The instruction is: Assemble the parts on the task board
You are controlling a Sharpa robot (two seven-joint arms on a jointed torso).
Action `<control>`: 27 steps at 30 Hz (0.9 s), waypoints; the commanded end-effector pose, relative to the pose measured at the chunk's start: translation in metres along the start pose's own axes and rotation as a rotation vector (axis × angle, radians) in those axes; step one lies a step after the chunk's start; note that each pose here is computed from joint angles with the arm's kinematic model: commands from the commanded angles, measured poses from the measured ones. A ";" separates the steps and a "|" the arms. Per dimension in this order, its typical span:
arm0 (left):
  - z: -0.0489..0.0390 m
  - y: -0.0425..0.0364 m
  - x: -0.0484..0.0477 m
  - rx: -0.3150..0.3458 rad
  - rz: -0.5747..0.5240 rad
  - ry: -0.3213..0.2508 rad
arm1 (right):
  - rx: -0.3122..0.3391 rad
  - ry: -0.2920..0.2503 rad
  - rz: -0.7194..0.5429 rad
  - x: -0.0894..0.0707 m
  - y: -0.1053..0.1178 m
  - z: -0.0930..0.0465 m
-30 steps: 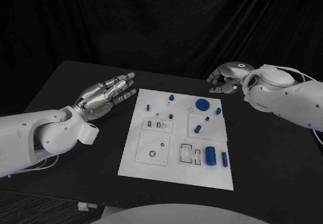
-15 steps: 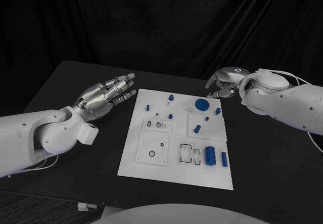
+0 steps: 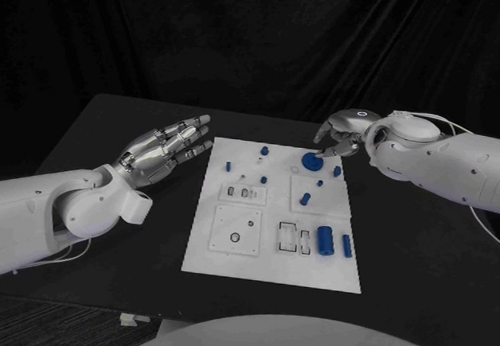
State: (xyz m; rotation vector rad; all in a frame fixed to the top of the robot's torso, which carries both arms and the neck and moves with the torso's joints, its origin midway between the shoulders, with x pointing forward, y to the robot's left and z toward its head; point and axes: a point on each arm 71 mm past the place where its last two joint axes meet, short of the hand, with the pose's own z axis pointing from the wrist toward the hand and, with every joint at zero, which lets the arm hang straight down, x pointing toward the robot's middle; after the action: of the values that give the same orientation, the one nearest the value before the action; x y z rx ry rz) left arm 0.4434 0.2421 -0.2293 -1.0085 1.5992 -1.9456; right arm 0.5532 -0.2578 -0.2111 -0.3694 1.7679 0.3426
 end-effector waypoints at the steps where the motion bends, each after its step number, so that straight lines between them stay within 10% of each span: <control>1: 0.0011 -0.0007 0.0025 0.006 -0.012 0.020 | 0.000 0.022 -0.031 0.005 0.000 0.000; 27: 0.0008 -0.0018 0.0030 0.020 -0.017 0.027 | 0.050 0.068 -0.034 0.026 0.000 0.008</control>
State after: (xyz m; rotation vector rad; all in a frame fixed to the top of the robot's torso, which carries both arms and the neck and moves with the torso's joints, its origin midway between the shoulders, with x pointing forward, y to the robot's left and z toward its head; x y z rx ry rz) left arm 0.4426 0.2413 -0.2292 -1.0077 1.6086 -1.9587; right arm 0.5547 -0.2533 -0.2355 -0.3845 1.8108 0.2950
